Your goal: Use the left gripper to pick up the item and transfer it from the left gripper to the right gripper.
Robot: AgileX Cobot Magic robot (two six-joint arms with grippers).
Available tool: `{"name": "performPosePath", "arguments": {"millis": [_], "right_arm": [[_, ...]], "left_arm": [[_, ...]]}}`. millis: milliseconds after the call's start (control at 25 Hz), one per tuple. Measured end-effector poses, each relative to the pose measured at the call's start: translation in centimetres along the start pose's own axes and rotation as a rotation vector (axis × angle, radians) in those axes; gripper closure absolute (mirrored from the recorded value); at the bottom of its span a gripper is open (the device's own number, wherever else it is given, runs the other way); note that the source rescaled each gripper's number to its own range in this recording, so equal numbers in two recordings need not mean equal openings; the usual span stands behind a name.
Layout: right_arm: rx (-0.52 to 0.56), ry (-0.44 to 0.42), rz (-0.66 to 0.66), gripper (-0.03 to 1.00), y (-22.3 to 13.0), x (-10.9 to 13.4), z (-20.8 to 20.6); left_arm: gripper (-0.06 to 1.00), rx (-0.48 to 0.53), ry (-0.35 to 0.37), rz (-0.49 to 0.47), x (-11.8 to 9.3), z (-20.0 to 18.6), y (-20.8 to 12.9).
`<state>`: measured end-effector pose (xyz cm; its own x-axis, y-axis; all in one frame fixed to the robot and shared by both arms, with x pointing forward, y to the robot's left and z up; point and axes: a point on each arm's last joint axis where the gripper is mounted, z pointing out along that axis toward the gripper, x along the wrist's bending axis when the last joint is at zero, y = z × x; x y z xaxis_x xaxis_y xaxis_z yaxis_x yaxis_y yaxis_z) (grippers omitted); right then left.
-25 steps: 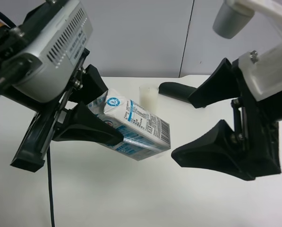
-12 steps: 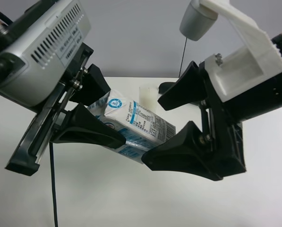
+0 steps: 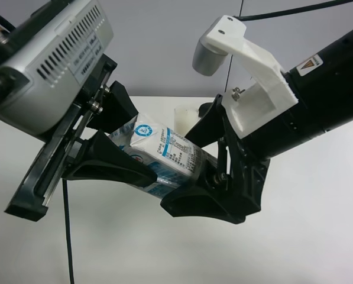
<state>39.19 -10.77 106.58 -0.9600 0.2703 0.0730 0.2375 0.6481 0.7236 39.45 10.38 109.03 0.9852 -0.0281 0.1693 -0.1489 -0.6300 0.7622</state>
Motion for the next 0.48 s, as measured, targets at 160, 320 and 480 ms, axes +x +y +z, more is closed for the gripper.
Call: {"name": "performPosePath", "arguments": {"millis": [160,320,480], "right_arm": [[-0.004,0.004,0.007,0.04,0.04,0.04,0.0],[-0.012,0.023,0.025,0.52,0.11,0.2,-0.01],[-0.005,0.042,0.009,0.79,0.1,0.44,0.0]], "left_arm": [[0.93,-0.001,0.0,-0.001,0.0,0.0,0.01],[0.93,-0.002,0.002,-0.001,0.02,0.0,0.02],[0.93,-0.005,0.011,-0.012,0.12,0.02,0.04]]}}
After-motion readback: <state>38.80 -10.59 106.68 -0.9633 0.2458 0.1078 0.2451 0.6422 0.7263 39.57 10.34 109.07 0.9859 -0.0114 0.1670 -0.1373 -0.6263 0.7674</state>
